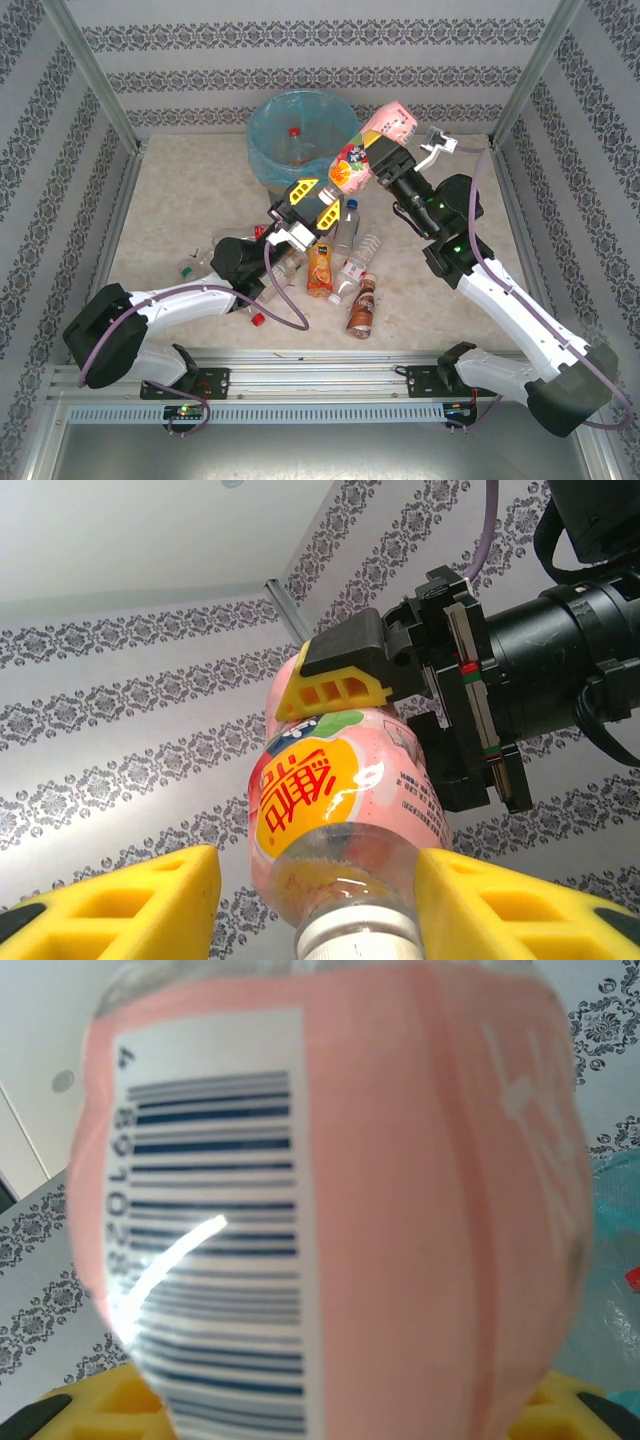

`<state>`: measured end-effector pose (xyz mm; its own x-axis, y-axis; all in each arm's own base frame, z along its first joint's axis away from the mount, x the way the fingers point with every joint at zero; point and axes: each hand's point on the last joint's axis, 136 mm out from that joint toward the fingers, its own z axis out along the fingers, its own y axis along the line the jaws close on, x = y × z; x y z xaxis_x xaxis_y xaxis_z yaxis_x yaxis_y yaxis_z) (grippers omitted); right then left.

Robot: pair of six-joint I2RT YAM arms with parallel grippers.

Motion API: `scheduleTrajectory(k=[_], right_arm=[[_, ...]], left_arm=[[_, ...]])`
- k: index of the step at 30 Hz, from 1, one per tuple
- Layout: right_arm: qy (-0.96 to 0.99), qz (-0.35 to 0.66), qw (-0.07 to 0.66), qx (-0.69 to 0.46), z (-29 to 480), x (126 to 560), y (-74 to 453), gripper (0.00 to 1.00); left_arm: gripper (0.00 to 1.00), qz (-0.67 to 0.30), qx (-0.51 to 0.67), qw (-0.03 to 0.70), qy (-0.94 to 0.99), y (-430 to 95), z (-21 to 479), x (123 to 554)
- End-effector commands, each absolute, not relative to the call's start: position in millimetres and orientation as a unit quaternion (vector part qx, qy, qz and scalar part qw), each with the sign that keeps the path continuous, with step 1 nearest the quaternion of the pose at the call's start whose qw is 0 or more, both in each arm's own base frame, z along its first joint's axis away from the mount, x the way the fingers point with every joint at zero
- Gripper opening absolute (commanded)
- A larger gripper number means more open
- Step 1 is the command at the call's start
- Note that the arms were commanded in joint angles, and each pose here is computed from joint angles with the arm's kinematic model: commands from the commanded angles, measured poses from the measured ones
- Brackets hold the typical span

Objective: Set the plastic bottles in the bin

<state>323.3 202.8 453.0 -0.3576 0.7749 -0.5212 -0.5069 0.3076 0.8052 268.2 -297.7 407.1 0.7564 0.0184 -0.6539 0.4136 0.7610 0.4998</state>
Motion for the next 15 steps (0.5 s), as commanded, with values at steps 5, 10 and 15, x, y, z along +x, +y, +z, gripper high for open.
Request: scheduleTrajectory(k=[5,10,15], right_arm=[[0.566,0.605,0.551,0.103,467.1,312.5,206.3,0.44],[0.565,0.608,0.548,0.102,467.9,313.1,207.3,0.44],[0.563,0.616,0.542,0.103,467.8,312.4,209.0,0.43]], left_arm=[[0.49,-0.125,0.295,0.888,0.330,-285.9,413.2,264.1],[0.48,-0.132,0.298,0.885,0.332,-289.2,410.8,265.7],[0.49,-0.128,0.302,0.882,0.339,-293.1,403.9,270.5]])
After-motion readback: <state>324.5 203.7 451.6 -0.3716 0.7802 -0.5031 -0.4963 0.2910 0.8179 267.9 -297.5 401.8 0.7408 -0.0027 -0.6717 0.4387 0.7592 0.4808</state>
